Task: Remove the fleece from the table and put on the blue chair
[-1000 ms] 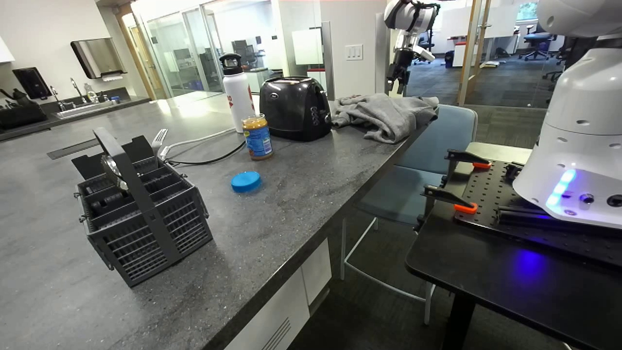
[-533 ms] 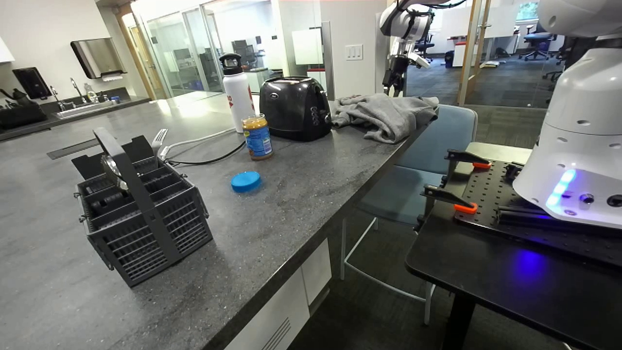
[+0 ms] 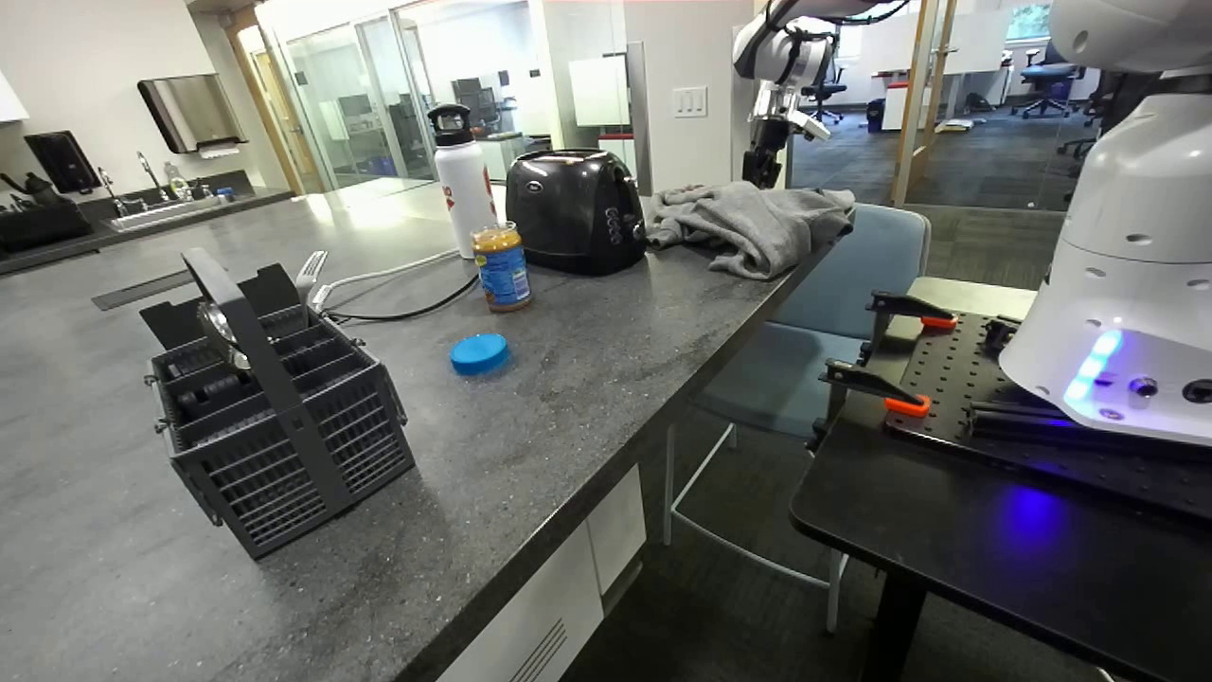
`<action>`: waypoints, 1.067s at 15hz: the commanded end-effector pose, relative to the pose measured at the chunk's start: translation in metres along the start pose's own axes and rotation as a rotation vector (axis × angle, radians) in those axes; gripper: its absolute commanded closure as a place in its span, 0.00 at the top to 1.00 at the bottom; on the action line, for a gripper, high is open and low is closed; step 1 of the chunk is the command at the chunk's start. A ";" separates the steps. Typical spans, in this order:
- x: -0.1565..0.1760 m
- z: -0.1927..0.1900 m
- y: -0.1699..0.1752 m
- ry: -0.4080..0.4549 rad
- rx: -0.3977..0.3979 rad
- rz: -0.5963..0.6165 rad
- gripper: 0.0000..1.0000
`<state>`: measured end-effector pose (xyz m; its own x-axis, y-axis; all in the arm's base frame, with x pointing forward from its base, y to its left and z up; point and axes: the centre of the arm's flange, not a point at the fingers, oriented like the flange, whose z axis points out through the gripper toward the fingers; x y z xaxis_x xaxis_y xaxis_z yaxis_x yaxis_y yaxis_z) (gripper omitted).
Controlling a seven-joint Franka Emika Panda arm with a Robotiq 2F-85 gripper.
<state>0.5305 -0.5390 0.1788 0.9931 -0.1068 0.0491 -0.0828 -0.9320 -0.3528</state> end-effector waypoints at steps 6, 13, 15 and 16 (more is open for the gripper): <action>-0.011 -0.037 -0.002 0.048 -0.063 0.020 0.00; -0.047 -0.125 -0.022 0.071 -0.202 0.039 0.01; -0.056 -0.157 -0.028 0.078 -0.271 0.037 0.01; -0.060 -0.171 -0.031 0.083 -0.301 0.036 0.01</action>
<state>0.4882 -0.5872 0.3034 0.9803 -0.1620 0.1134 -0.1436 -0.9775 -0.1544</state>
